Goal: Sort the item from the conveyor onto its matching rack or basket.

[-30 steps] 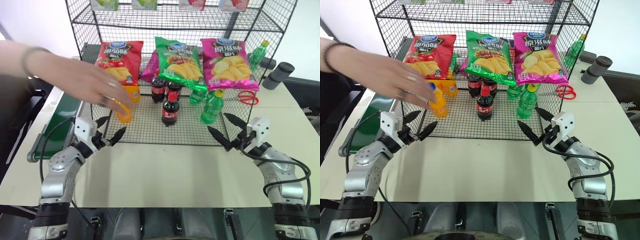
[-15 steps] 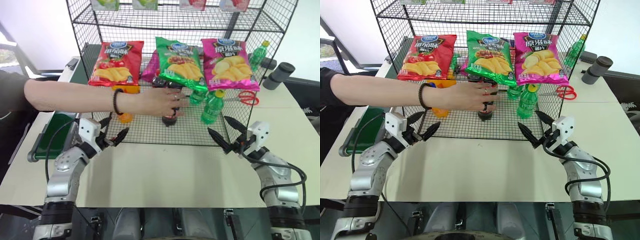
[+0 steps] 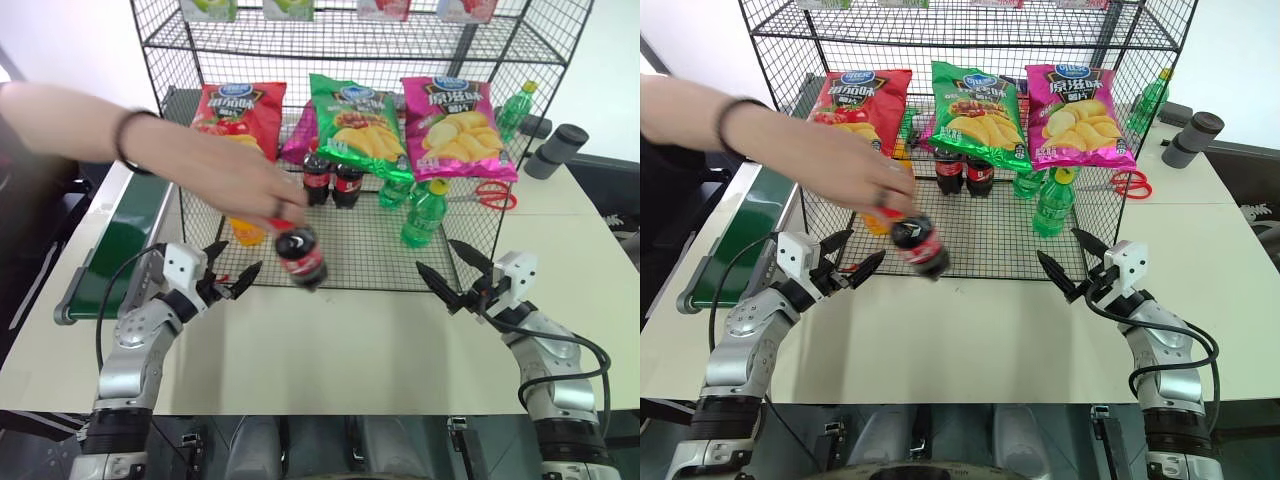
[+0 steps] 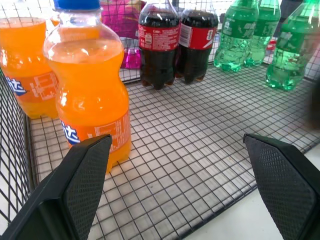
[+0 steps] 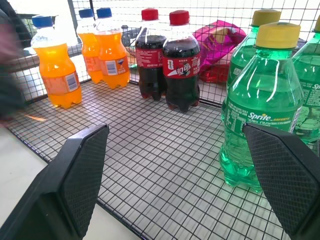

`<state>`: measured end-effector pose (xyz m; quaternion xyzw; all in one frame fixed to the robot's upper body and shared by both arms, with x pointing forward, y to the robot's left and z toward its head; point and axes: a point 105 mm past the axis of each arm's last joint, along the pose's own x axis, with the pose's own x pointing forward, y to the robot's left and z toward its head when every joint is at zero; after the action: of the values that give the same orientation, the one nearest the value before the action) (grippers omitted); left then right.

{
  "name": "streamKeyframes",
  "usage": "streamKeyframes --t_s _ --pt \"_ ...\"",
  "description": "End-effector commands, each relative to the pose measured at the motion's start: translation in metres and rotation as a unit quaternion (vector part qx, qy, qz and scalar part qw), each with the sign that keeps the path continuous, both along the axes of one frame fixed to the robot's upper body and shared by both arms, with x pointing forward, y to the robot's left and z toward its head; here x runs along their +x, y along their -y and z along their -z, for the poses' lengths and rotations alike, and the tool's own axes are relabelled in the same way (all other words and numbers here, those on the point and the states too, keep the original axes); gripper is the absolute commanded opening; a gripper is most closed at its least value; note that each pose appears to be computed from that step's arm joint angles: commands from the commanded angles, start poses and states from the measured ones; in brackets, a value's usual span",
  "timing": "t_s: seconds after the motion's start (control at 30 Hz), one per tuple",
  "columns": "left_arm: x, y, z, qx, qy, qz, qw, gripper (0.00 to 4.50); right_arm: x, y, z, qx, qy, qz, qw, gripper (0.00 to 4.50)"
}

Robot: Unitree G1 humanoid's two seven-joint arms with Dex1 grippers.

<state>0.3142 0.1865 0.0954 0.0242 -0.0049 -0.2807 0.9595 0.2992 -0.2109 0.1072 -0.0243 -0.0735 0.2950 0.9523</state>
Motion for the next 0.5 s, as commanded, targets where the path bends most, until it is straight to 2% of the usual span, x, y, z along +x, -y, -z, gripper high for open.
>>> streamKeyframes --t_s 0.03,0.2,0.5 --pt "-0.003 -0.012 -0.014 -0.002 0.017 -0.018 1.000 4.50 -0.001 -0.002 -0.012 -0.015 0.024 -0.008 1.000 4.45" --pt "-0.009 -0.030 -0.014 0.001 0.013 -0.051 0.999 4.50 0.001 -0.008 -0.014 -0.022 0.028 -0.019 0.999 4.45" --pt "-0.010 -0.034 -0.019 -0.005 0.023 -0.074 0.997 4.50 0.002 -0.020 -0.020 -0.035 0.040 -0.040 0.998 4.45"
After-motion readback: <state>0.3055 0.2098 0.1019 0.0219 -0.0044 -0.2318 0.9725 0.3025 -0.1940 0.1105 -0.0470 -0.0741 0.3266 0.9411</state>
